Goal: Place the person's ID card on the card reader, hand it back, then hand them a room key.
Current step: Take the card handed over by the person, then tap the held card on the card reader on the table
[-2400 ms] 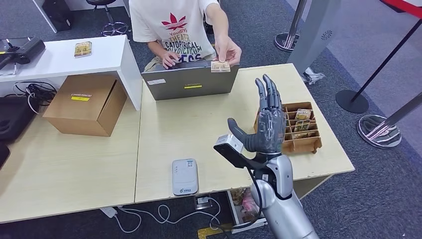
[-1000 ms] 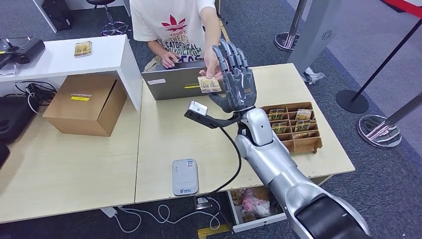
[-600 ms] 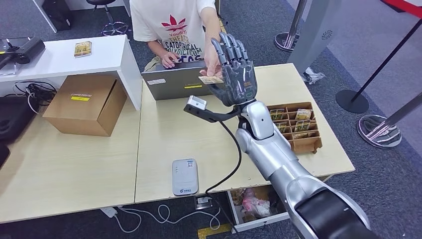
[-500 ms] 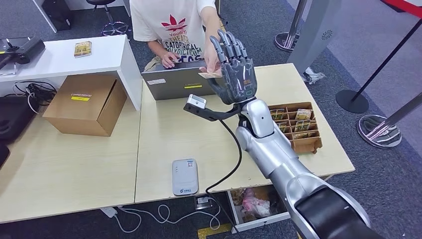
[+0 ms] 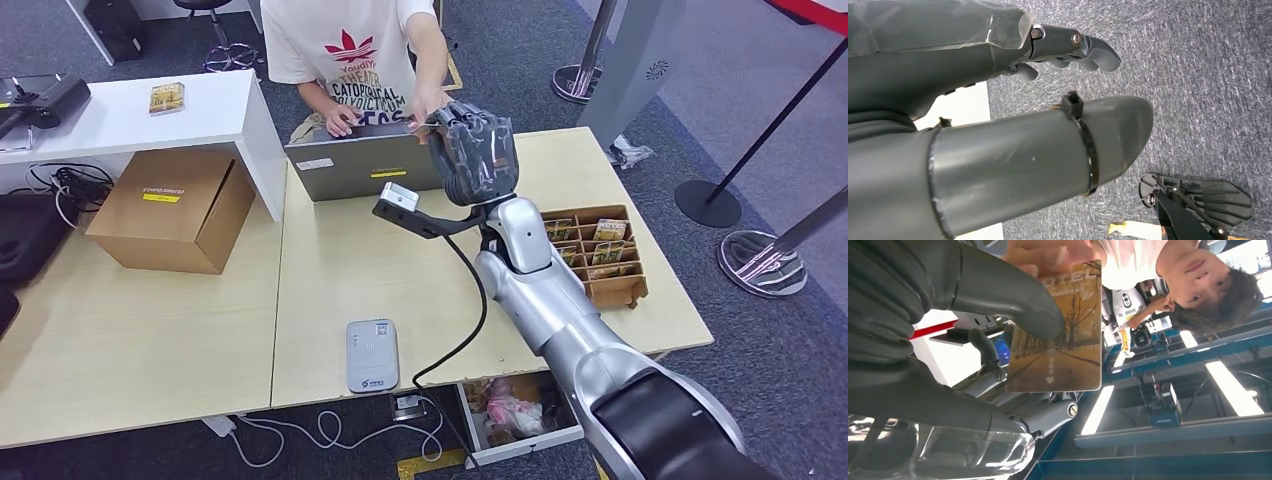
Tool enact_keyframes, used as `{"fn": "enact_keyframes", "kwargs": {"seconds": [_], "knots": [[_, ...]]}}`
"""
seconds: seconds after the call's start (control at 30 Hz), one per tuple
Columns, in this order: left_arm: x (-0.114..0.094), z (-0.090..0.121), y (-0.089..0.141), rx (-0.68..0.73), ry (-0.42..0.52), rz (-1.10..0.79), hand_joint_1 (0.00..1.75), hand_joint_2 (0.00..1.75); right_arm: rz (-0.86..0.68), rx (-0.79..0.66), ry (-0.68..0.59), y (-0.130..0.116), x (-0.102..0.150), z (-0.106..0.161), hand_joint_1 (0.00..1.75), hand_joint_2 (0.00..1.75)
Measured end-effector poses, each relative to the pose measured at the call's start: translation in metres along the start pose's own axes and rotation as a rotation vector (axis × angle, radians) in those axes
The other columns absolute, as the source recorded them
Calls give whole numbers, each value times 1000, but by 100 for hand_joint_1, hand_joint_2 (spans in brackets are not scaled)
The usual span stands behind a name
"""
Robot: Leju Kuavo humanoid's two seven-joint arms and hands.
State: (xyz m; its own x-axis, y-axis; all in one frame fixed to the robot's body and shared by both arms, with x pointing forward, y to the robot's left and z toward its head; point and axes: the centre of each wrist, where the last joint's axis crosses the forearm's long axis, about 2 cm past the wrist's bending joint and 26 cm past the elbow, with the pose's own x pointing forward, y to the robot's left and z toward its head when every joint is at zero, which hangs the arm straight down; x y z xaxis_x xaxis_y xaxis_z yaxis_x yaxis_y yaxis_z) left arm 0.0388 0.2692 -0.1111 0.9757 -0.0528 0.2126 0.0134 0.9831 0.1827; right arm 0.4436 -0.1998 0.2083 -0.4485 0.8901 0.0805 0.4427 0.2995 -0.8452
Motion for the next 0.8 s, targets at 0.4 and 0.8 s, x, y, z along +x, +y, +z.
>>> {"fn": "enact_keyframes", "kwargs": {"seconds": [0.4, 0.8], "knots": [[0, 0, 0, 0, 0, -2, 0, 0, 0, 3, 1, 0, -1, 0, 175, 175], [0, 0, 1, 1, 0, -2, 0, 0, -8, 2, 6, 1, -1, 0, 175, 175]]}}
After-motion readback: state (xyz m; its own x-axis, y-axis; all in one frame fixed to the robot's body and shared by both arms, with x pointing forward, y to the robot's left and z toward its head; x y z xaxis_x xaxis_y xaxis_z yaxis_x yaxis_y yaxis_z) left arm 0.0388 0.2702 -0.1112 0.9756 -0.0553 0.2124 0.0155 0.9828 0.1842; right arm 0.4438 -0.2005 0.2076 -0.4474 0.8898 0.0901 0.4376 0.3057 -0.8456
